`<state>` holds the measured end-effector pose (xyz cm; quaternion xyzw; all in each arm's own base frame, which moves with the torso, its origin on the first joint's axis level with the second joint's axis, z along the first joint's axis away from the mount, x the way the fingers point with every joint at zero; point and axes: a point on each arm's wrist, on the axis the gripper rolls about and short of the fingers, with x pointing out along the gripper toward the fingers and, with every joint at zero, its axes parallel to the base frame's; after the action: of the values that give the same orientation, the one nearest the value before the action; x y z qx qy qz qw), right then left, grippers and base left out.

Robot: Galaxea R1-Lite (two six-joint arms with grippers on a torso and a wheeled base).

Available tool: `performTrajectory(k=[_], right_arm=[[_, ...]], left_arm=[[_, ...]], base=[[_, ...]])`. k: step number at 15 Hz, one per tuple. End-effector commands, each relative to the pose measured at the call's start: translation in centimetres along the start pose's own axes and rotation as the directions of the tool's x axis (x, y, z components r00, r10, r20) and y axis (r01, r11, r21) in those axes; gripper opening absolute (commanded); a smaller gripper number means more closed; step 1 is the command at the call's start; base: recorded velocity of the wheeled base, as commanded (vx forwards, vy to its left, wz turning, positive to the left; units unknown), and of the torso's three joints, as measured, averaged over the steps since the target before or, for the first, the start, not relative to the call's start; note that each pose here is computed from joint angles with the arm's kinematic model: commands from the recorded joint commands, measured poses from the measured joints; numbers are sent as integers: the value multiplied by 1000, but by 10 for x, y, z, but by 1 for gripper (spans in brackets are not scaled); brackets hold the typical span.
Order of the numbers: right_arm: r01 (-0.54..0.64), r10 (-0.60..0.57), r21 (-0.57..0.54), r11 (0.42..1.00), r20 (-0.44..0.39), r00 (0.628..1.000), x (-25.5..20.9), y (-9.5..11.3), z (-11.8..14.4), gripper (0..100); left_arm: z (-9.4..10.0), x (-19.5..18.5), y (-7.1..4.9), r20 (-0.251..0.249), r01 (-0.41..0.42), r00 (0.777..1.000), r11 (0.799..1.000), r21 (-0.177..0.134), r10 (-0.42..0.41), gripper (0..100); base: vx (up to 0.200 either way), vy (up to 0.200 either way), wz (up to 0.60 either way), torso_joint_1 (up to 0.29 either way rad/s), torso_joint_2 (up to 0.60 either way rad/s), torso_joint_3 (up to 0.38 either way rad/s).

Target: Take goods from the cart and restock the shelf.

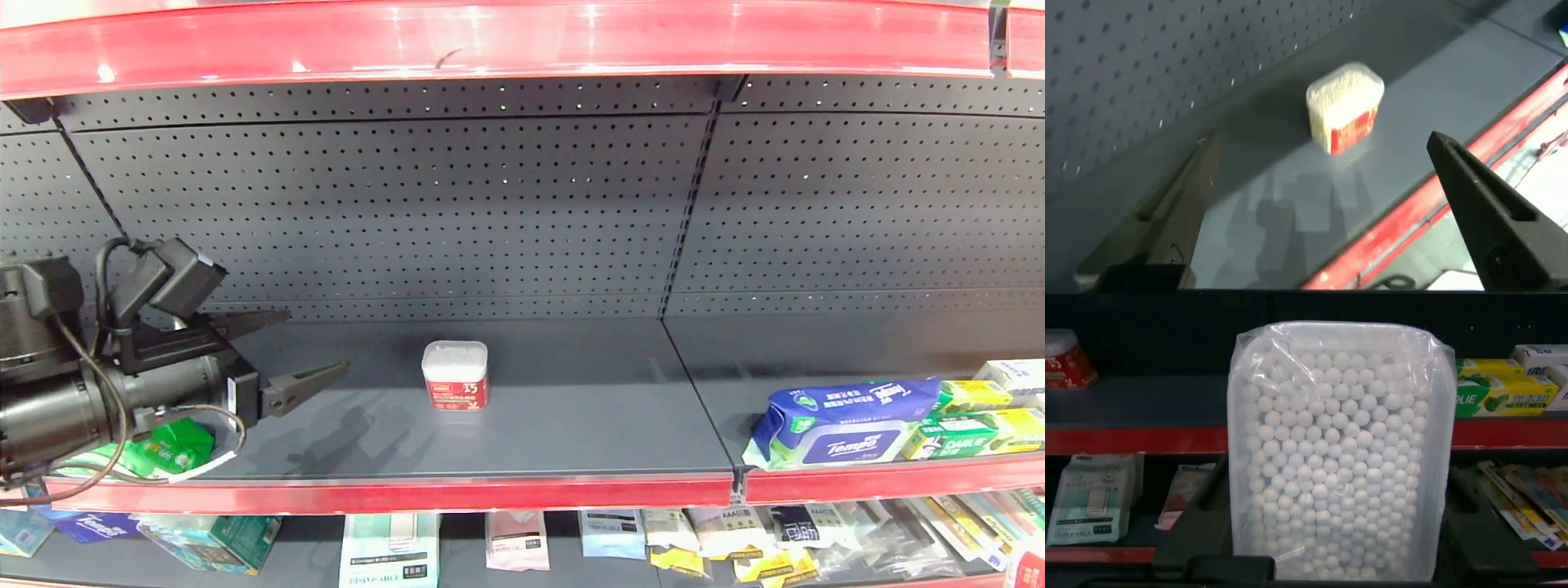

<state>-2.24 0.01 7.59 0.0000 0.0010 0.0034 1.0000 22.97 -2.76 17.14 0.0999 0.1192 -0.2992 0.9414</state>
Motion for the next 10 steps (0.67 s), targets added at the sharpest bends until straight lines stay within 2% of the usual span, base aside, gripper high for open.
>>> performTrajectory(k=[1,3,5,6,8,9,10], right_arm=[[-1,1,0,1000,3,1000,0,0,0,0],[1,-1,0,1000,3,1000,0,0,0,0],[1,-1,0,1000,3,1000,0,0,0,0],[1,-1,0,1000,3,1000,0,0,0,0],[1,-1,0,1000,3,1000,0,0,0,0],[1,-1,-2,1000,3,1000,0,0,0,0],[1,-1,-2,1000,3,1000,0,0,0,0]], left_arm=[[-9,26,4,-20,37,999,999,-6,-37,100],[-11,34,-1,4,132,991,991,1,-133,100],[-20,41,-1,-36,157,987,988,-12,-157,100],[-27,46,0,-65,168,984,986,-4,-168,100],[-45,60,3,-127,199,973,979,54,-191,100],[-50,64,3,-144,209,970,975,71,-197,100],[-60,75,6,-172,238,961,963,125,-215,100]], base=[[0,0,0,0,0,0],[0,0,0,0,0,0],[0,0,0,0,0,0],[0,0,0,0,0,0],[0,0,0,0,0,0],[0,0,0,0,0,0],[0,0,0,0,0,0]])
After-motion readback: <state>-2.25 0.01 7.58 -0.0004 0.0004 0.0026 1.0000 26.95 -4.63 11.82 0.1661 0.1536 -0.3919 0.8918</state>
